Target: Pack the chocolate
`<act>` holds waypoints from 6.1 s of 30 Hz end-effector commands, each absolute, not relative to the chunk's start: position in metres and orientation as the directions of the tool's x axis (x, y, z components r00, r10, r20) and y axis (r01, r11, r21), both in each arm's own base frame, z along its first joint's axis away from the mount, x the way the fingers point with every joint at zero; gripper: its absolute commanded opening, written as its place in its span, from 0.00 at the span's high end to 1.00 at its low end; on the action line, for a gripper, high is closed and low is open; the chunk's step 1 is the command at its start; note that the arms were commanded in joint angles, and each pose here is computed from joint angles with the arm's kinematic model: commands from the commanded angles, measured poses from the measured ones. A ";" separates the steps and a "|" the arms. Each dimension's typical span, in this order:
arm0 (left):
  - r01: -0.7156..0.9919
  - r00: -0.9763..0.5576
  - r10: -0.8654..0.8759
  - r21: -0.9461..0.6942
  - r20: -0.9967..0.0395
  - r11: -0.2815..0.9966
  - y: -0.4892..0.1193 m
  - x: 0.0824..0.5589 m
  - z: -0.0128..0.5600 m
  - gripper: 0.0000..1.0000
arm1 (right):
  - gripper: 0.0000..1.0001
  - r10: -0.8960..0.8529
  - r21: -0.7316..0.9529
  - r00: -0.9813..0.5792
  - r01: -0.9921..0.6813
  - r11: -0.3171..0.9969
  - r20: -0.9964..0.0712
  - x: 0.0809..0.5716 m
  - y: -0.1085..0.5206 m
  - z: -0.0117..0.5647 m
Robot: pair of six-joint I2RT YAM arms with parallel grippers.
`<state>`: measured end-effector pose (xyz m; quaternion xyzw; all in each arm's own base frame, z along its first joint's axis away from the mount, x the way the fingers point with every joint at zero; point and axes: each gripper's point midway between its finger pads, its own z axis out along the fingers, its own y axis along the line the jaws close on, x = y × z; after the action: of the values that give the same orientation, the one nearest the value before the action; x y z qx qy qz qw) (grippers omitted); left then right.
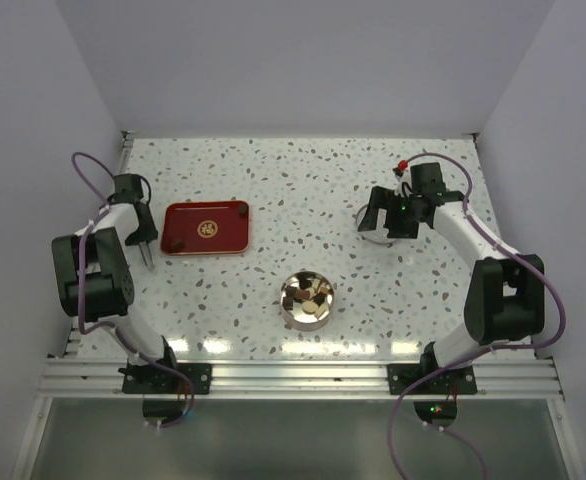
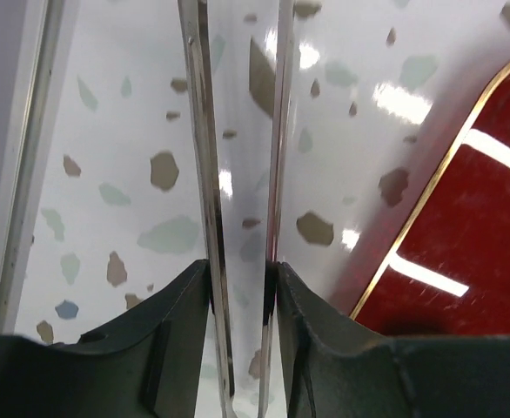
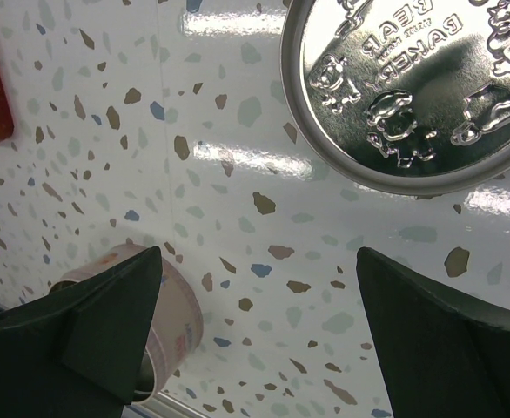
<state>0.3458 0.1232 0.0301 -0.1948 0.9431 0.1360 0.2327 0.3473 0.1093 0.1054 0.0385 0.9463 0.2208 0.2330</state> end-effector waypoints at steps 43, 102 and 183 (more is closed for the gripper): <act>-0.343 -0.493 -0.258 -0.087 -0.831 0.935 0.083 0.401 0.224 0.00 | 0.04 0.285 0.276 -0.813 0.160 0.948 -0.507 0.379 0.024 0.148; 0.267 -0.671 -0.126 -0.396 -0.731 0.879 -0.243 0.299 0.215 0.01 | 1.00 0.233 0.083 -0.899 0.218 0.972 -0.372 0.408 0.006 0.047; 0.567 0.059 0.311 0.288 -0.948 0.772 -0.258 0.362 0.296 1.00 | 0.19 0.211 0.678 -0.836 -0.235 0.696 -0.506 0.309 0.194 0.343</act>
<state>0.3597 -0.2750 0.2247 0.2672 0.7779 -0.1991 0.5327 0.3235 0.1721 0.3191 -0.0280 0.8944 0.3099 0.3211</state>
